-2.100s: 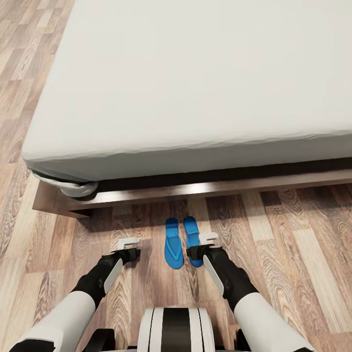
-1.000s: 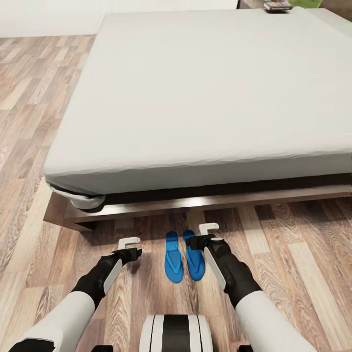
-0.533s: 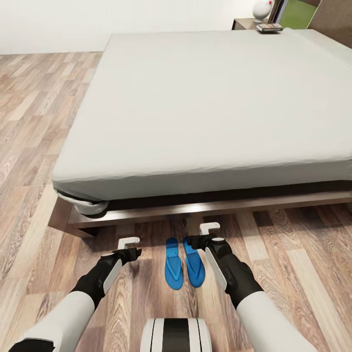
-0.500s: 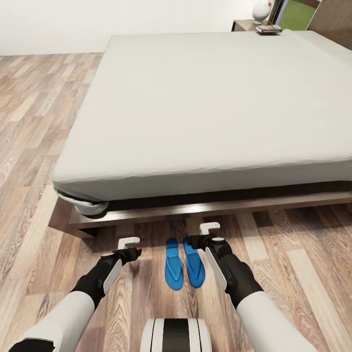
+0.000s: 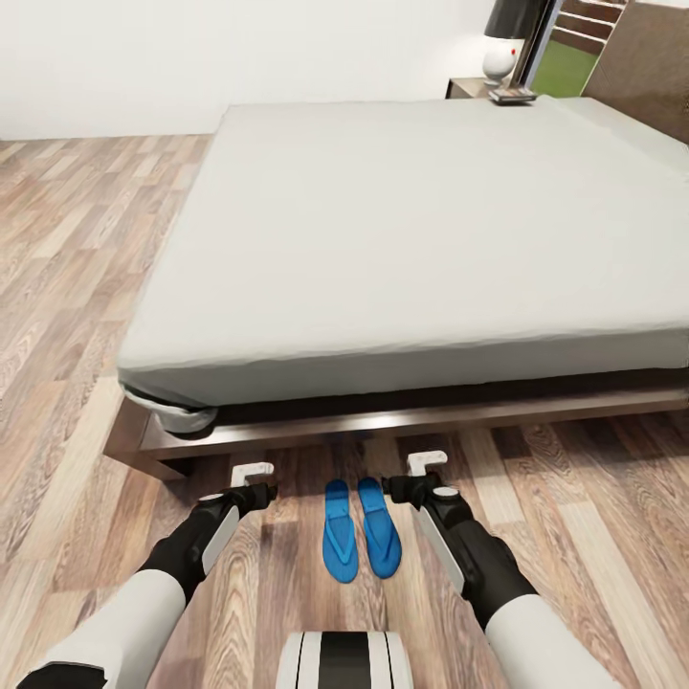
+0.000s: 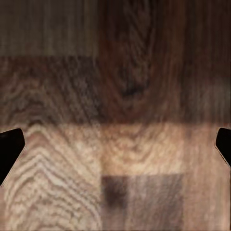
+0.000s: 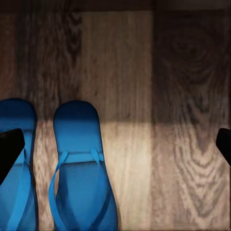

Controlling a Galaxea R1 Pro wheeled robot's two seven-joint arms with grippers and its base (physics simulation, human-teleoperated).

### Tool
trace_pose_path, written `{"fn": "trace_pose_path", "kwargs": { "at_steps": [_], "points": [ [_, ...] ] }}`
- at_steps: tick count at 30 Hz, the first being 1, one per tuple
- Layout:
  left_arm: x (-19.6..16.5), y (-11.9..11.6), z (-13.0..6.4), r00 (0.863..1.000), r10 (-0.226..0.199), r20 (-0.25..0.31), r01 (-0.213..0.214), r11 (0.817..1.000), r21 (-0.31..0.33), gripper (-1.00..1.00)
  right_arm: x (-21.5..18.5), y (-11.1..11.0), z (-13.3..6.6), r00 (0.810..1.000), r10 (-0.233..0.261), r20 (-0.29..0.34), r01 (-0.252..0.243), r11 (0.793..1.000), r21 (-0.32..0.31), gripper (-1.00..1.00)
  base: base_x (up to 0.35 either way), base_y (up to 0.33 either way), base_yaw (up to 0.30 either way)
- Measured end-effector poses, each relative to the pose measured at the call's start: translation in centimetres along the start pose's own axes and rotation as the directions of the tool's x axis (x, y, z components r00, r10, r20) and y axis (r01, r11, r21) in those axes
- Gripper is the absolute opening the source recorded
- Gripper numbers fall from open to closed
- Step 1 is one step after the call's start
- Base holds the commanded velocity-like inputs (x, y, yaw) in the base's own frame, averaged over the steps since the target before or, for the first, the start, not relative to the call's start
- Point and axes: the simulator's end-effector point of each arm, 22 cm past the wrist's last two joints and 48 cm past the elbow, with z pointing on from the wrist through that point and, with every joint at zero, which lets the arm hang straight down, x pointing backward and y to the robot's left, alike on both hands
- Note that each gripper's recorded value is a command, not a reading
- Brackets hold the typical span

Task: In the bedroom, move the book from the bed onto either nightstand, and place the two sandals side by side next to the bed.

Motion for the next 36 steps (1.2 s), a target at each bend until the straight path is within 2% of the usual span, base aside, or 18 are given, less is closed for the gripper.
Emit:
{"fn": "trace_pose_path", "kwargs": {
  "at_steps": [3,8,12,16,21,27,33,36],
  "points": [
    [-0.6,-0.1,-0.5,1.0,0.0,0.012,0.0,1.0,0.001,1.0,1.4,-0.8,-0.5,1.0,-0.002,0.029,0.002,1.0,0.0,1.0,0.0,0.0,0.0],
    [-1.5,-0.4,-1.2,1.0,0.0,0.028,-0.001,1.0,0.006,1.0,2.8,-3.6,-1.4,0.998,-0.014,0.056,0.012,1.0,0.029,1.0,0.0,0.0,0.0],
    [-2.2,-0.7,-1.8,0.999,0.003,0.04,-0.004,1.0,0.008,1.0,4.9,-5.4,-1.8,0.999,-0.017,0.034,0.015,0.998,0.054,1.0,0.0,0.0,0.0],
    [-2.5,-0.8,-2.3,0.999,0.001,0.045,-0.002,1.0,0.01,1.0,6.5,-8.7,-2.3,0.999,-0.035,0.008,0.034,0.995,0.099,1.0,0.0,0.0,0.0],
    [-2.7,-0.9,-3.0,0.999,-0.002,0.054,0.002,1.0,0.011,1.0,6.8,-11.5,-3.2,0.997,-0.054,0.053,0.047,0.992,0.12,1.0,0.0,0.0,0.0],
    [-0.7,-1.4,-3.3,0.998,-0.011,0.062,0.01,1.0,0.015,1.0,7.5,-12.9,-4.1,0.99,-0.071,0.119,0.058,0.992,0.11,1.0,0.0,0.0,0.0],
    [3.7,-1.5,-3.4,0.998,-0.019,0.053,0.019,1.0,0.007,1.0,8.9,-13.7,-4.5,0.99,-0.073,0.12,0.058,0.991,0.117,1.0,0.0,0.0,0.0],
    [5.5,-0.8,-3.7,0.996,-0.022,0.081,0.022,1.0,-0.005,1.0,9.5,-13.9,-5.0,0.987,-0.075,0.139,0.059,0.991,0.121,1.0,0.0,0.0,0.0]
  ]
}}
